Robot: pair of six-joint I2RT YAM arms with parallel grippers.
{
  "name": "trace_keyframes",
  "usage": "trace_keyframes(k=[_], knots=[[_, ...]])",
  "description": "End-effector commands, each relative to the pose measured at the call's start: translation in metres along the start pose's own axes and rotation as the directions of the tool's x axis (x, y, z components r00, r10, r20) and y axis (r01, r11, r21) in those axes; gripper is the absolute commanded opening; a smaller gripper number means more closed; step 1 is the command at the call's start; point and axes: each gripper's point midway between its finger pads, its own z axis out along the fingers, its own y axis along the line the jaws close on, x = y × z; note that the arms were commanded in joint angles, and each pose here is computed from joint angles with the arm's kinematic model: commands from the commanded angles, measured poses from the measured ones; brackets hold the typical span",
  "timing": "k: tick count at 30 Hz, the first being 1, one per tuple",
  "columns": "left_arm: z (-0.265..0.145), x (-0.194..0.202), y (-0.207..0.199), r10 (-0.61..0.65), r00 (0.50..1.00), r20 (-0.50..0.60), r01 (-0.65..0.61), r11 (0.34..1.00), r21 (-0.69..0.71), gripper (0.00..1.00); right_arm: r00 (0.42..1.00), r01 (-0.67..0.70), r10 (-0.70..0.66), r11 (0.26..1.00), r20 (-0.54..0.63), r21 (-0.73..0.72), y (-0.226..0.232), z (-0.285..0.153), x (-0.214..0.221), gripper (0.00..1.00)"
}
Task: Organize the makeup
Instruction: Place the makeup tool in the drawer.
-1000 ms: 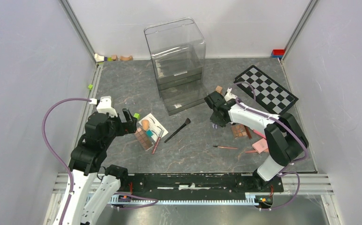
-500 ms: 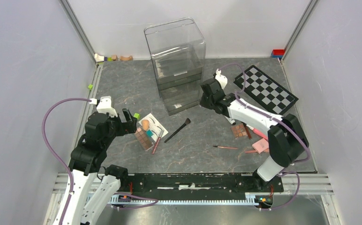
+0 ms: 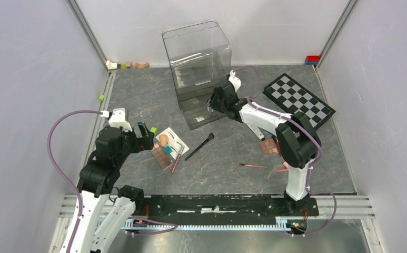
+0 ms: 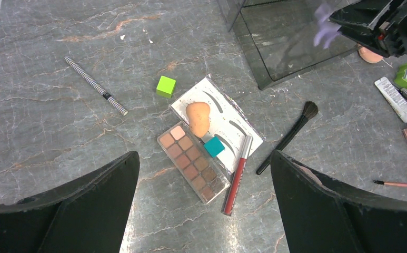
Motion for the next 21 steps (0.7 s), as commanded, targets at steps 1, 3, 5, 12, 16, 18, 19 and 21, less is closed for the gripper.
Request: trace_keyframes(k=[1, 3, 5, 12, 16, 18, 19, 21], knots=[[0.002, -0.008, -0.002, -0.006, 0.999, 0.039, 0.006, 1.0, 0.004, 1.0, 0.998, -0.041, 0.045, 0.996, 0.048, -0.082, 0.024, 0.008, -0.021, 0.51], [0.001, -0.009, -0.002, -0.006, 0.999, 0.041, 0.006, 1.0, 0.003, 1.0, 0.998, -0.032, 0.036, 0.996, 0.046, -0.078, 0.021, 0.01, -0.021, 0.53], [0.001, -0.009, -0.002, -0.006, 0.999, 0.041, 0.006, 1.0, 0.002, 1.0, 0.999, -0.026, 0.029, 0.997, 0.041, -0.073, 0.017, 0.01, -0.022, 0.55], [0.002, -0.008, -0.001, -0.006, 0.999, 0.04, 0.006, 1.0, 0.0, 1.0, 0.991, 0.132, -0.126, 0.979, 0.051, -0.152, 0.012, -0.016, -0.028, 0.54], [0.002, -0.008, 0.0, -0.006, 0.999, 0.041, 0.006, 1.0, -0.005, 1.0, 0.955, 0.298, -0.285, 0.921, 0.086, -0.25, 0.011, -0.044, -0.023, 0.54], [0.002, -0.008, 0.0, -0.005, 0.999, 0.04, 0.006, 1.0, -0.009, 1.0, 0.921, 0.39, -0.373, 0.867, 0.115, -0.311, 0.012, -0.058, -0.018, 0.54], [0.002, -0.008, 0.001, -0.006, 0.999, 0.041, 0.006, 1.0, -0.011, 1.0, 0.894, 0.446, -0.427, 0.822, 0.135, -0.355, 0.016, -0.066, -0.014, 0.54], [0.002, -0.009, 0.002, -0.004, 0.999, 0.043, 0.005, 1.0, -0.017, 1.0, 0.831, 0.539, -0.533, 0.695, 0.162, -0.476, 0.031, -0.078, 0.0, 0.54]])
